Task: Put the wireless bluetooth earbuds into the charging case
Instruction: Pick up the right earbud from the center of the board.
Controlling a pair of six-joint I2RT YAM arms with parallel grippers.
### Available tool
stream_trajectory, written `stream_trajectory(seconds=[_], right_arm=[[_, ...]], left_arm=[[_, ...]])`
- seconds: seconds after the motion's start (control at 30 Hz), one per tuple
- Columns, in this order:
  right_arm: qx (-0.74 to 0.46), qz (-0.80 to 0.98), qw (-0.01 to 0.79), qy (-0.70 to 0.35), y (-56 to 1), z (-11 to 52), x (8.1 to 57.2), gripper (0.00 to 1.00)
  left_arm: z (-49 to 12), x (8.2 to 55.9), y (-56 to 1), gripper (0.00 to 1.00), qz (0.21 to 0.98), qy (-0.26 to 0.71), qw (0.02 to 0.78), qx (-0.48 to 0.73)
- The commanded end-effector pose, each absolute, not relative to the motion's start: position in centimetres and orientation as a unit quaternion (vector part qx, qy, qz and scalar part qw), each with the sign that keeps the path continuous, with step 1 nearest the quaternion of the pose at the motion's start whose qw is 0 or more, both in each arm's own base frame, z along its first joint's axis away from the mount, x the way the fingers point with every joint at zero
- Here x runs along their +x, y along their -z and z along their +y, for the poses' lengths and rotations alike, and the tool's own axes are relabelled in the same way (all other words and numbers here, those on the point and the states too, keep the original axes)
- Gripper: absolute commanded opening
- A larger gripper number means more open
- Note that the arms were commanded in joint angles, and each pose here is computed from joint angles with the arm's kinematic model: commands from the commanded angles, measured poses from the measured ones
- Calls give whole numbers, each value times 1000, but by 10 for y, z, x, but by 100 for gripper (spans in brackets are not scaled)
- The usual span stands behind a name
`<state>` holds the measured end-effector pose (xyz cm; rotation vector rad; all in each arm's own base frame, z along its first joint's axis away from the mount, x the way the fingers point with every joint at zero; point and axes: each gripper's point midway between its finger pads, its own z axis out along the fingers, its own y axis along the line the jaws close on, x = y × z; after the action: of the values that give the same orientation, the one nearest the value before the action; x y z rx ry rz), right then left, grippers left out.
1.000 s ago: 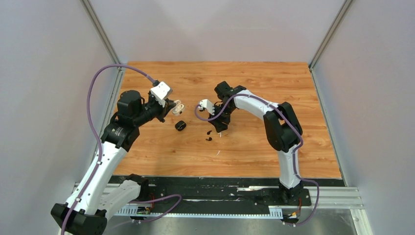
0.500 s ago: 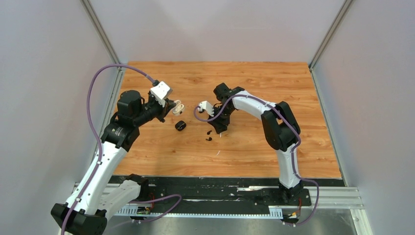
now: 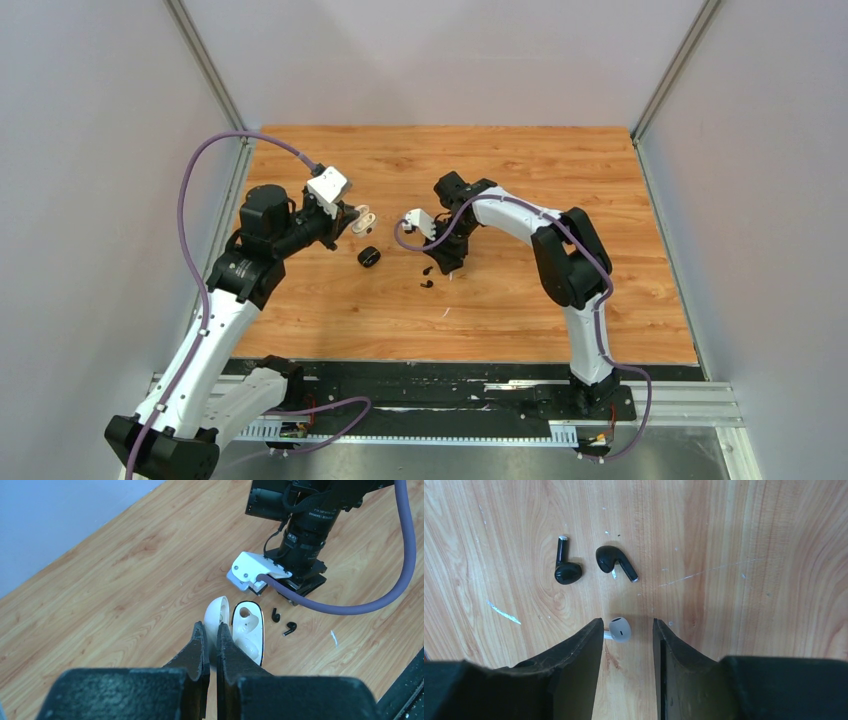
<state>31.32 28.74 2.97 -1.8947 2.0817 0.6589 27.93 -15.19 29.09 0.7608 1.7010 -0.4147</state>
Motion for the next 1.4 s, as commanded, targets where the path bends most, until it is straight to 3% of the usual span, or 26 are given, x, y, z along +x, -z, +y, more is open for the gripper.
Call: stream_trajectory(seconds=[0.0,0.37,0.67,1.0,1.37], right_arm=[[-654,711,129,-226,-30,292,312,40],[-652,715,128,-217,-26,288,311,39],[-650,716,138,-216,-29,292,316,27],[-646,717,151,-215,-35,295,319,25],[-614,750,170,-178,-36,296,334,40]], left_arm=[[-153,281,-301,0,716,184,593,319],[-154,281,-300,0,716,187,593,318],[-154,282,-299,0,718,188,591,317],[-156,283,-297,0,719,192,589,317],[-156,283,-296,0,719,193,588,316]])
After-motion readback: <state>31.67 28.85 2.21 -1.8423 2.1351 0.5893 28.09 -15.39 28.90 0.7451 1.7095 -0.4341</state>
